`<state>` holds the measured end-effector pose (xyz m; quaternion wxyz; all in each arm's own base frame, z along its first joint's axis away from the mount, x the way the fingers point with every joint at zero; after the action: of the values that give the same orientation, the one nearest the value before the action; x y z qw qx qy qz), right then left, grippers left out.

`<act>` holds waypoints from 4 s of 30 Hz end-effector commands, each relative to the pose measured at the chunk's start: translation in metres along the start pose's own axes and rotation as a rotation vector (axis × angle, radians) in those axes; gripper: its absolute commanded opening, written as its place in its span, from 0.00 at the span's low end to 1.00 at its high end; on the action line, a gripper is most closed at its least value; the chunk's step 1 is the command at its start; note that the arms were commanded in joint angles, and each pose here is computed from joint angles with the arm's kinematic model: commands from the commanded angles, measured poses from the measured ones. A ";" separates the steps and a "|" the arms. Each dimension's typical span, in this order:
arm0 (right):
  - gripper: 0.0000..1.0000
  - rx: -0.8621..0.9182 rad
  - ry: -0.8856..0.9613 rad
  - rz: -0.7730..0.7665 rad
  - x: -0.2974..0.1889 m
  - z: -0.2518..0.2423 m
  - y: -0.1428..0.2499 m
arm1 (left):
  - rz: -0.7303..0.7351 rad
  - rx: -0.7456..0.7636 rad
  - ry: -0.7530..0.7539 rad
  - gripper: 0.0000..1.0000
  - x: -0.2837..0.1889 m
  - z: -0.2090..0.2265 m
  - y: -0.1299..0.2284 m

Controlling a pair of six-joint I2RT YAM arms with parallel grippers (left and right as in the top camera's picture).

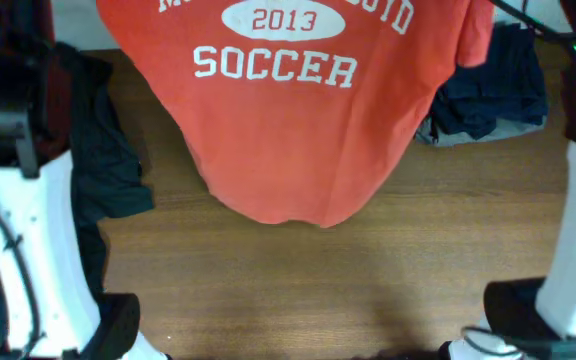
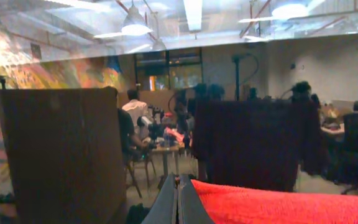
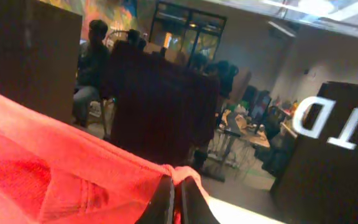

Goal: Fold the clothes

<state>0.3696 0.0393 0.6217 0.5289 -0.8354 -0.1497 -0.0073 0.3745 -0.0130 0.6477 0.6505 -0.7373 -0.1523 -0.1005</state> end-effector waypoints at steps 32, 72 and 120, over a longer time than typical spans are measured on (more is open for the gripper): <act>0.04 0.235 -0.237 0.912 -0.015 0.056 0.176 | 1.057 -0.015 -0.101 0.00 -0.029 0.025 0.218; 0.08 0.519 -0.475 1.753 -0.182 0.162 0.292 | 2.020 0.033 -0.280 0.09 -0.238 0.042 0.374; 0.65 0.518 -0.522 1.408 -0.092 0.200 0.393 | 1.846 -0.153 0.054 0.25 -0.269 0.020 0.495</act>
<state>0.3547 0.0388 0.1675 0.5317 -0.5572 0.3042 0.5606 0.3048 -0.0722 0.1030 0.4259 -0.6113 0.5068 0.4338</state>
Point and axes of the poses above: each gripper's point midway between its finger pads, its own x axis out along the fingers, its own z axis along the line the jaws close on, y = z × x, the point moved 7 cm from there along -x, back along the fingers, and after that the axes turned 11 degrees about -x, right-handed, at the moved point
